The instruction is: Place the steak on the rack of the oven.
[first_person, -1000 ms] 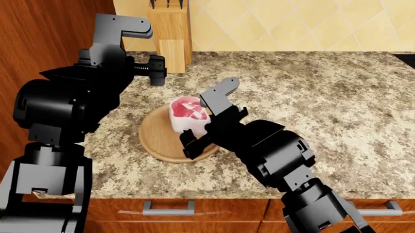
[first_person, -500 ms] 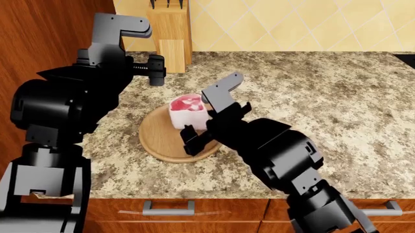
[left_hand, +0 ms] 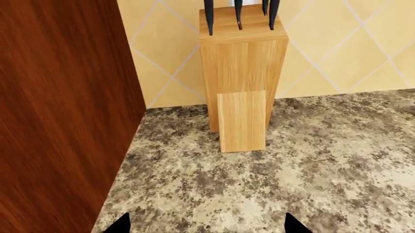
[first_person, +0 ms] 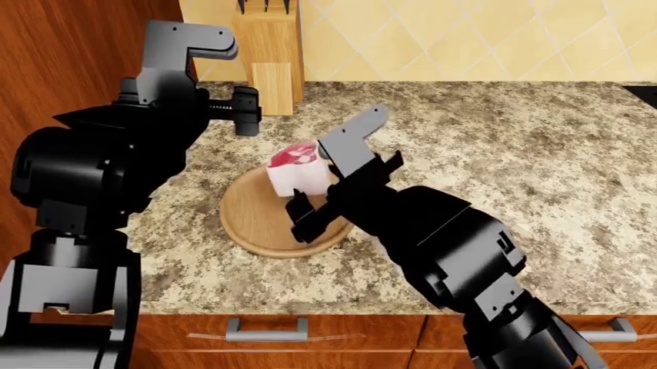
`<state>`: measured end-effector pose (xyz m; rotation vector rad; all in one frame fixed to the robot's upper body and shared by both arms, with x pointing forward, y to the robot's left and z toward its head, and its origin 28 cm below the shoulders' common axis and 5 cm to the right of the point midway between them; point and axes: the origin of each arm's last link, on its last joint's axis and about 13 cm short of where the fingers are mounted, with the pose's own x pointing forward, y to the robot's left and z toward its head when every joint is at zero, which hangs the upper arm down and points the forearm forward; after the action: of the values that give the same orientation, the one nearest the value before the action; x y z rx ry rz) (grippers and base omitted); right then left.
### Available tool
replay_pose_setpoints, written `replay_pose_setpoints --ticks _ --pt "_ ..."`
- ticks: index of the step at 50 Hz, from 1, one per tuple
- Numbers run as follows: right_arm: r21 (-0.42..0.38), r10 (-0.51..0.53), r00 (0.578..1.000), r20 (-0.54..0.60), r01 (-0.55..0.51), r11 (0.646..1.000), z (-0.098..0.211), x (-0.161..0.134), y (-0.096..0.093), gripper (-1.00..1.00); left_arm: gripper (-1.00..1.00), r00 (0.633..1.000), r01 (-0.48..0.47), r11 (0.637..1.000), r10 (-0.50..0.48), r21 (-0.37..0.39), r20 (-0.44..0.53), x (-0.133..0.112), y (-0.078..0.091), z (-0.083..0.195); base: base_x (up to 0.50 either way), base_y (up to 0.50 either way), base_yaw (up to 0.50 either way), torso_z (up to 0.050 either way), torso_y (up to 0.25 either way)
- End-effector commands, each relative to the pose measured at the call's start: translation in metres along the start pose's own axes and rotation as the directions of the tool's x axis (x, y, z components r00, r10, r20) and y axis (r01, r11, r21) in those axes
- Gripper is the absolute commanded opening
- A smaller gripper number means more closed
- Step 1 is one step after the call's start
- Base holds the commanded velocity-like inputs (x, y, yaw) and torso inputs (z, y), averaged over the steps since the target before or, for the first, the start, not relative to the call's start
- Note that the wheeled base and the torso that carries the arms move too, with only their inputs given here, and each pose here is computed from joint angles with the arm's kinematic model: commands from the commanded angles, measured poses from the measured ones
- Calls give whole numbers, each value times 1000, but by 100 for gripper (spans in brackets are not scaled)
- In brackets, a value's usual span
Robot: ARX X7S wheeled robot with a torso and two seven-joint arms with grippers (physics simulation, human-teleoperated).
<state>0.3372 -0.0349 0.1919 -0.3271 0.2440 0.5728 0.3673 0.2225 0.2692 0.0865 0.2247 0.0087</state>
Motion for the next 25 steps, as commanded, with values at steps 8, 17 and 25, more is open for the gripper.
replay_pose_setpoints --ticks 8,17,25 --pt "-58 -19 998 66 23 998 12 -13 3 -100 100 1000 -1 1000 2 -6 5 -3 1 1 0 0 0 0 0" --pt "-76 -40 995 90 47 996 17 -21 4 -100 100 1000 4 1000 -4 -14 17 -6 1 4 0 0 0 0 0" --pt "-77 -88 990 112 97 992 22 -30 0 -100 100 1000 8 1000 -8 -15 27 -8 1 7 0 0 0 0 0"
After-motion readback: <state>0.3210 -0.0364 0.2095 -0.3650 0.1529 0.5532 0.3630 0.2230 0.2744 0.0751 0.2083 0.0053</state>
